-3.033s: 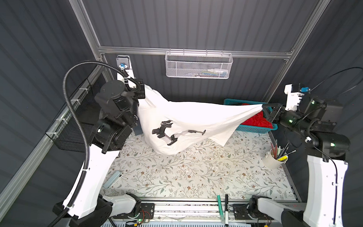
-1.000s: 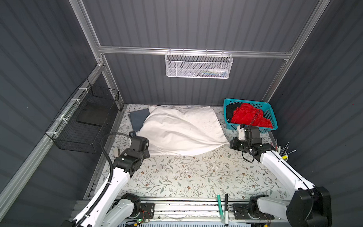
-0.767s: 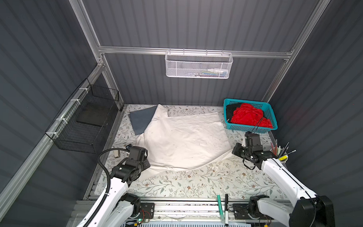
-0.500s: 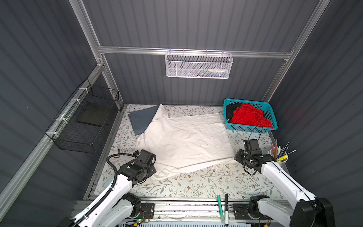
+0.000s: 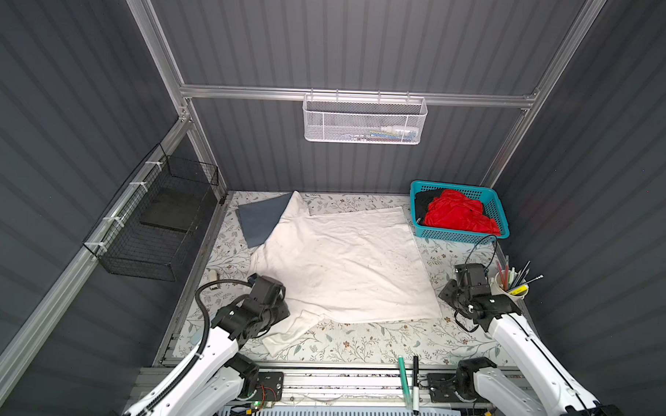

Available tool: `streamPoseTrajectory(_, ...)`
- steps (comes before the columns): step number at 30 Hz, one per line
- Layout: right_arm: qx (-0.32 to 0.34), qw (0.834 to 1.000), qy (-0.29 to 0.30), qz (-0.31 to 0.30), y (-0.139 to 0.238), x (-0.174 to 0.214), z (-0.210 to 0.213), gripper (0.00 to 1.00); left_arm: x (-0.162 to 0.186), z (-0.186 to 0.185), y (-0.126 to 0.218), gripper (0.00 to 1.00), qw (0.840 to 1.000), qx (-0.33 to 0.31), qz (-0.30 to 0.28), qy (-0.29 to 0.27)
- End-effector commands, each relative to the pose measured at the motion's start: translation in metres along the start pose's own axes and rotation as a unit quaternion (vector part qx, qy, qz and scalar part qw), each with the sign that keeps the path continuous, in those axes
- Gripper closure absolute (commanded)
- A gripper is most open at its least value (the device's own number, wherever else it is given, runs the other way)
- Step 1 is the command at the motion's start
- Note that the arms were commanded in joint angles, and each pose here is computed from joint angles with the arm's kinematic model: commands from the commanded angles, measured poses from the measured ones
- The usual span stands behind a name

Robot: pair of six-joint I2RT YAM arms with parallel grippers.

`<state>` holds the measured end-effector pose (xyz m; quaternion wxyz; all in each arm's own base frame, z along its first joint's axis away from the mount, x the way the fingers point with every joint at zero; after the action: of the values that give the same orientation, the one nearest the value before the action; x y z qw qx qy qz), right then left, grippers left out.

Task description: Fold and stack the t-shirts

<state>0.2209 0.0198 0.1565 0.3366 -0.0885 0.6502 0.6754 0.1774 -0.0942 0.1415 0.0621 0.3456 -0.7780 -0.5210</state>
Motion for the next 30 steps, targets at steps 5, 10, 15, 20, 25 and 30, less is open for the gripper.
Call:
streamPoseTrajectory(5, -0.151, 0.979, 0.118, 0.065, -0.035, -0.022, 0.103, 0.42, 0.034, -0.054, -0.042, 0.54, 0.983, 0.041, 0.074, -0.164)
streamPoseTrajectory(10, -0.196, 0.972, 0.108, 0.072, -0.045, -0.008, 0.131, 0.41, 0.054, -0.04, -0.046, 0.57, 0.984, -0.001, 0.08, -0.162)
streamPoseTrajectory(15, -0.184, 0.973, 0.118, 0.079, -0.047, 0.001, 0.128, 0.39, 0.051, -0.036, -0.041, 0.53, 0.984, -0.021, 0.048, -0.171)
streamPoseTrajectory(20, -0.161, 0.974, 0.128, 0.094, -0.056, 0.004, 0.124, 0.36, 0.043, -0.027, -0.041, 0.51, 0.98, -0.077, 0.025, -0.183)
streamPoseTrajectory(25, -0.159, 0.973, 0.117, 0.118, -0.071, 0.014, 0.124, 0.34, 0.055, -0.027, -0.059, 0.49, 0.979, -0.066, 0.061, -0.185)
streamPoseTrajectory(30, -0.163, 0.973, 0.114, 0.121, -0.073, 0.016, 0.124, 0.33, 0.063, -0.03, -0.057, 0.5, 0.98, -0.025, 0.087, -0.178)
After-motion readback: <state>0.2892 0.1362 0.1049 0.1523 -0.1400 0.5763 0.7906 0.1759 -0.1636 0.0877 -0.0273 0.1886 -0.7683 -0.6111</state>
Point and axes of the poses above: each gripper's point midway between its finger pads, its own y axis back along the fingers, its own z axis along the line the jaws close on, x = y × z, the point moved 6 cm from there along y, back along the fingers, and after that the axes turned 14 degrees about y, right-handed, at the moved point
